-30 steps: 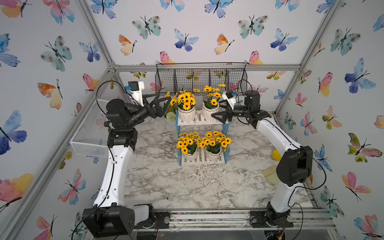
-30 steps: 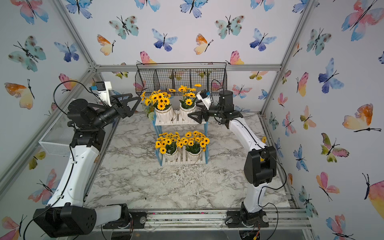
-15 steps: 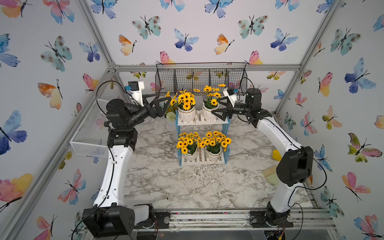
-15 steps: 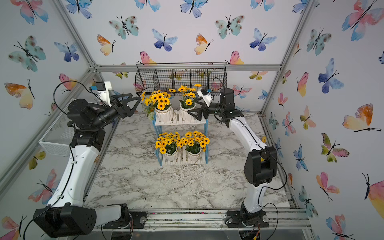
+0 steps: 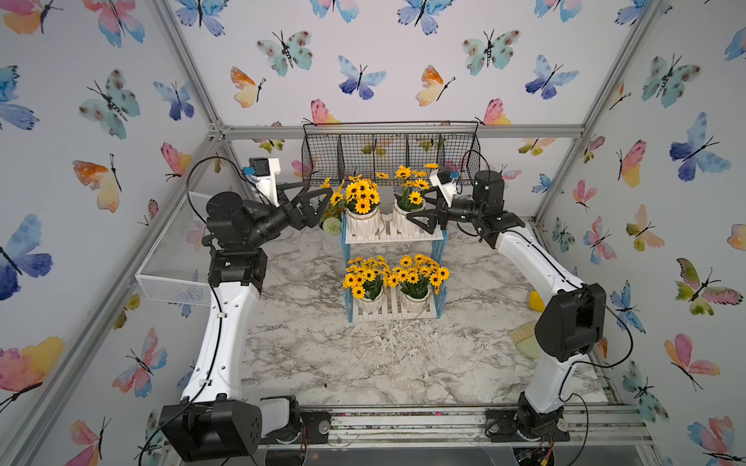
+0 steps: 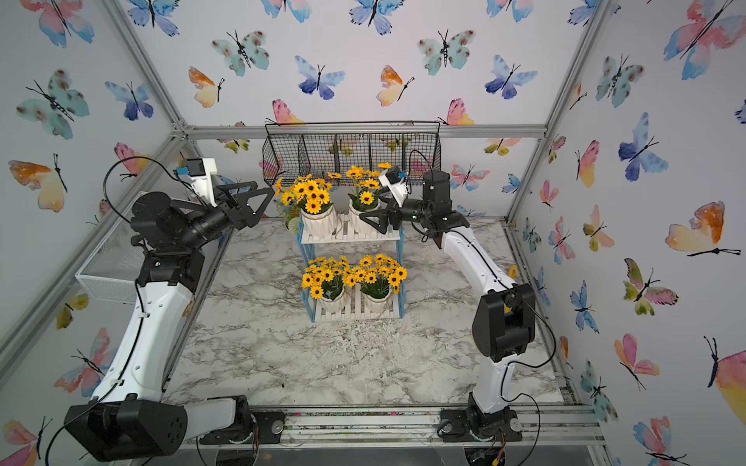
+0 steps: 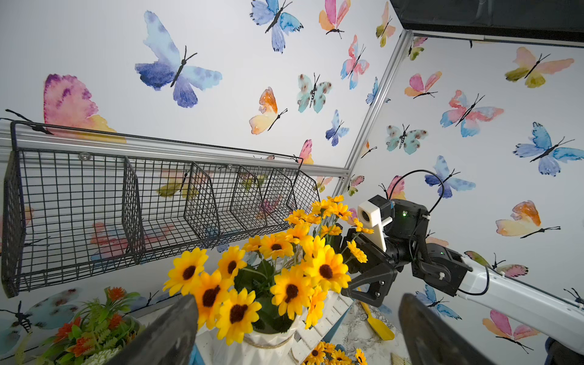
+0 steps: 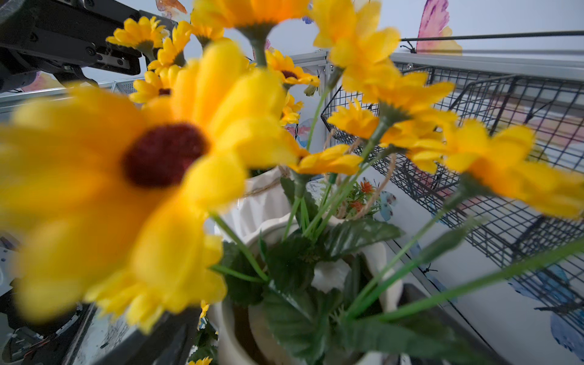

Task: Take the sunflower pots off the shelves
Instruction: Pick up the sunflower pot from the shelf.

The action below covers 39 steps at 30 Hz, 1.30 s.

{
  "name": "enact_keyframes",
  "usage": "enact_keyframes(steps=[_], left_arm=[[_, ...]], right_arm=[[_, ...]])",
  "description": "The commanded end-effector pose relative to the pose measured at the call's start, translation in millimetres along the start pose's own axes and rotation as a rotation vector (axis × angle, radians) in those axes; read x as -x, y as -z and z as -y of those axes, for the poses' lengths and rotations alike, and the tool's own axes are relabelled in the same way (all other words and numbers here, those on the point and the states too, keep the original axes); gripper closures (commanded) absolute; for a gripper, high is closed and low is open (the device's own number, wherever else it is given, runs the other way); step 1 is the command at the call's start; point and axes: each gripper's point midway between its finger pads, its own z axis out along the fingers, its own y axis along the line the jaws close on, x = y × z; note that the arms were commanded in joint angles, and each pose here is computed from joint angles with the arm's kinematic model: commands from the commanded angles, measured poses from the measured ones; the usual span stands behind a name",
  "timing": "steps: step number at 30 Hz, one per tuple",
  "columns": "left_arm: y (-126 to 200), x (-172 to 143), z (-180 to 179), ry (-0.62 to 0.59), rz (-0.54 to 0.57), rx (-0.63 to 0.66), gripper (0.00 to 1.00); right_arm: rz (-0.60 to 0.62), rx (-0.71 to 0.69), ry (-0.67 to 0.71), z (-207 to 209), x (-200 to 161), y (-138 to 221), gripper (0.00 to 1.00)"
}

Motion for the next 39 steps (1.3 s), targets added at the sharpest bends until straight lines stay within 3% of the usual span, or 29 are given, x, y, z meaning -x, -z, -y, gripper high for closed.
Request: enact_keyframes(steps=[1,15,28,39], left_arm=[[5.5,8.0,10.3,-0.034,0.022,-0.027,0.02],[5.5,7.6,10.0,-0.032,0.023,-0.026,0.02],[5.3,6.6,9.0,-0.028,0.02,-0.024,0.02],[4.7,5.8,8.1,-0.026,0.019,-0.024,0.02]], right_arm=[[0.004,-0.005,0.007,3.9,0.8,-7.3,0.02],[-0.024,-0.012,0.011,2.5,-6.6,-17.7,0.08],[-0.047,-0.018,0.018,0.1,-14.0,-18.1,0.26],[-0.06,-0.029,0.02,-1.0,-15.8,-15.7,0.49]])
